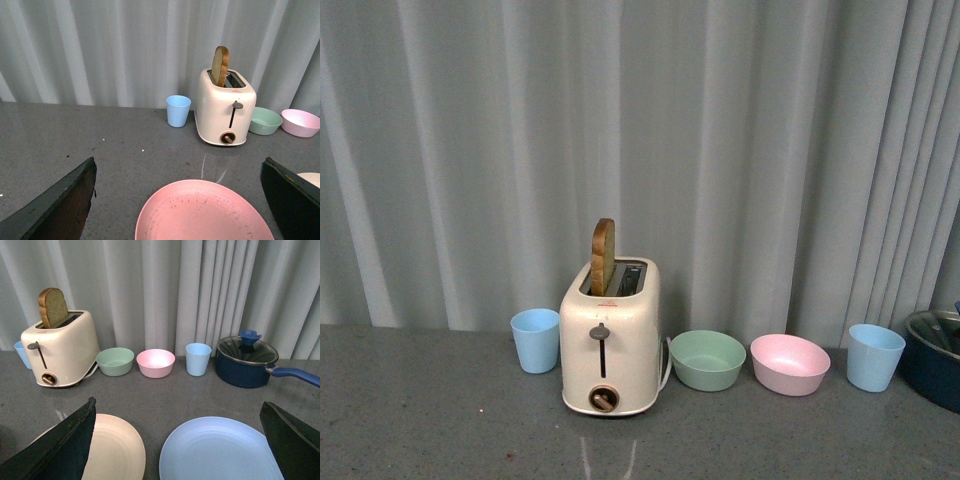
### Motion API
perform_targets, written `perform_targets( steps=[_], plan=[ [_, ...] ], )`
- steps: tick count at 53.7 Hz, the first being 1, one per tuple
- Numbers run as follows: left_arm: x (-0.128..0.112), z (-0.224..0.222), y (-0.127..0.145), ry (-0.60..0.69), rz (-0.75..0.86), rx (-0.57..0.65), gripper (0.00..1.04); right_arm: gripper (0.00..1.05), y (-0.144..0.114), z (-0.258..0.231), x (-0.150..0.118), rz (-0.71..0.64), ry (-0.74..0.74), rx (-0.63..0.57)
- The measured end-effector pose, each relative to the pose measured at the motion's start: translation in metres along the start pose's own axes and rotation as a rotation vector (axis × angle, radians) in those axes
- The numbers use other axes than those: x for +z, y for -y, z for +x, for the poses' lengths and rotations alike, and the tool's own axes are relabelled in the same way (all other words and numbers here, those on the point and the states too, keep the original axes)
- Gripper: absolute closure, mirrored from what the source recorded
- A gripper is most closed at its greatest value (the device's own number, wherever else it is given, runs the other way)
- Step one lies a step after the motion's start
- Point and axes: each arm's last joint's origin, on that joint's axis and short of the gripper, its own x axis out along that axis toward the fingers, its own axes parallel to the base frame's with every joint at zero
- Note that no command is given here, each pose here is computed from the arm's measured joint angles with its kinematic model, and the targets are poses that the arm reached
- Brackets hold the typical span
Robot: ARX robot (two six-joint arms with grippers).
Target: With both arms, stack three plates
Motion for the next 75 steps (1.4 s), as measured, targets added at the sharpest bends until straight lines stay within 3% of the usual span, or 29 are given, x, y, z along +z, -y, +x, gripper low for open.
perform_targets(
  steps=[12,19,21,26,30,46,59,75],
  plan=[
    [-0.001,0.001,0.000,-0.024,-0.003,-0.005,0.07,0.07,0.000,0.000,0.000,0.000,0.000,0.000],
    [0.004,0.006,0.001,-0.586,-0.103,-0.146,0.07,0.07,0.000,0.000,0.000,0.000,0.000,0.002],
    [0.011,0.017,0.001,-0.635,-0.100,-0.156,0.07,0.07,0.000,0.000,0.000,0.000,0.000,0.000],
    [0.036,0.060,0.000,-0.604,-0.044,-0.198,0.07,0.07,0.000,0.000,0.000,0.000,0.000,0.001],
    [0.039,0.105,-0.006,-0.675,0.023,-0.207,0.07,0.07,0.000,0.000,0.000,0.000,0.000,0.001],
    [-0.013,0.202,-0.051,-1.067,0.136,-0.190,0.07,0.07,0.000,0.000,0.000,0.000,0.000,0.001],
    [-0.029,0.214,-0.071,-1.146,0.161,-0.169,0.07,0.07,0.000,0.000,0.000,0.000,0.000,0.001],
    [-0.062,0.209,-0.072,-1.231,0.096,-0.197,0.07,0.07,0.000,0.000,0.000,0.000,0.000,0.001]
  ],
)
